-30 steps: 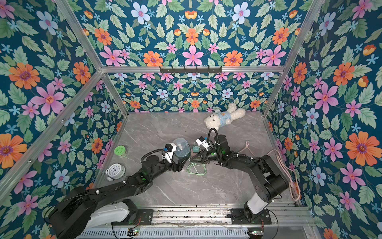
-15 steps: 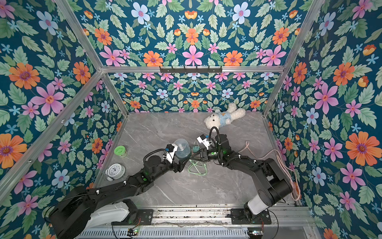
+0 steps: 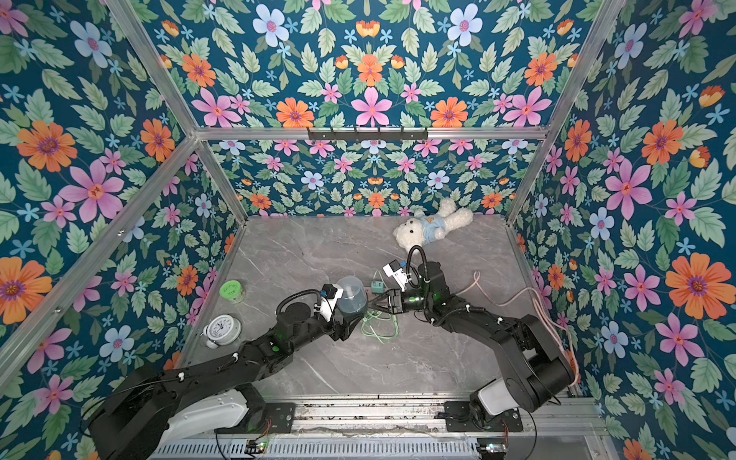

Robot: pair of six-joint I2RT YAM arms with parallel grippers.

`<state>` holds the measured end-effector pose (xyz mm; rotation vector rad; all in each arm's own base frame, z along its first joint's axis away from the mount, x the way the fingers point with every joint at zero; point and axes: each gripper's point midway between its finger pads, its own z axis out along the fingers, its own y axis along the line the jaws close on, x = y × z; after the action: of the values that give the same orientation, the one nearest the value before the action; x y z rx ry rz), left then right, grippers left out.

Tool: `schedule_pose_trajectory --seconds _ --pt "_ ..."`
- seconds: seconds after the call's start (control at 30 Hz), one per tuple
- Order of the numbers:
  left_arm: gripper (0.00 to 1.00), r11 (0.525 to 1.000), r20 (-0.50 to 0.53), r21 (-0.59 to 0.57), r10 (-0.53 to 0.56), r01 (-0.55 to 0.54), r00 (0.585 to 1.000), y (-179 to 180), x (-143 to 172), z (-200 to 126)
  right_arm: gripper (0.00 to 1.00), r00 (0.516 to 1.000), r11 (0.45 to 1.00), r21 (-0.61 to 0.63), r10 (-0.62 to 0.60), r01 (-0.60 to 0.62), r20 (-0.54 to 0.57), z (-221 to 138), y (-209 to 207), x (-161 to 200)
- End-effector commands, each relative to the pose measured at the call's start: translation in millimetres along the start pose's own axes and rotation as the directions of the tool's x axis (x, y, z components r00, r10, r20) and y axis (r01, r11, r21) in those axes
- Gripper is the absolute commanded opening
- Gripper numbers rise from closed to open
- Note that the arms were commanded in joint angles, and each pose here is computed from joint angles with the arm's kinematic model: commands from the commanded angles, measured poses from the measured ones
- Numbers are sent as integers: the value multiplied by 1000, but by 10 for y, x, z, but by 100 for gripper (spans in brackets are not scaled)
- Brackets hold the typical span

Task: Charge the cordless meat grinders
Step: Insert the charging cable into the cordless meat grinder.

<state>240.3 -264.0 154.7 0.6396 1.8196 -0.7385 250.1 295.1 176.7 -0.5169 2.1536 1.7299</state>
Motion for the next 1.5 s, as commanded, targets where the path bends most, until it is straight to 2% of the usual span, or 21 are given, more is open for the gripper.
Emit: schedule_pose_trajectory --seconds 0.0,0.33,0.73,1.17,1.4,1.47 --pt "58 999 85 -44 1 3 996 69 -191 -38 42 1000 1000 1 -2 2 7 -12 4 27" --pt "56 993 168 -114 17 3 986 183 -317 -123 46 999 999 -32 40 -41 -24 106 -11 180" --pt "56 993 180 -117 33 -11 983 186 -324 -138 46 997 996 -69 51 -54 -50 202 22 197" --pt "56 994 200 -106 53 -32 978 156 -346 -149 32 992 986 -129 96 -105 -78 319 11 194" --pt "56 994 211 -103 51 -30 976 153 -353 -163 20 993 985 -142 89 -100 -81 328 55 176" --pt "56 995 212 -93 48 -29 976 136 -356 -160 17 988 983 -130 120 -132 -95 365 -51 216"
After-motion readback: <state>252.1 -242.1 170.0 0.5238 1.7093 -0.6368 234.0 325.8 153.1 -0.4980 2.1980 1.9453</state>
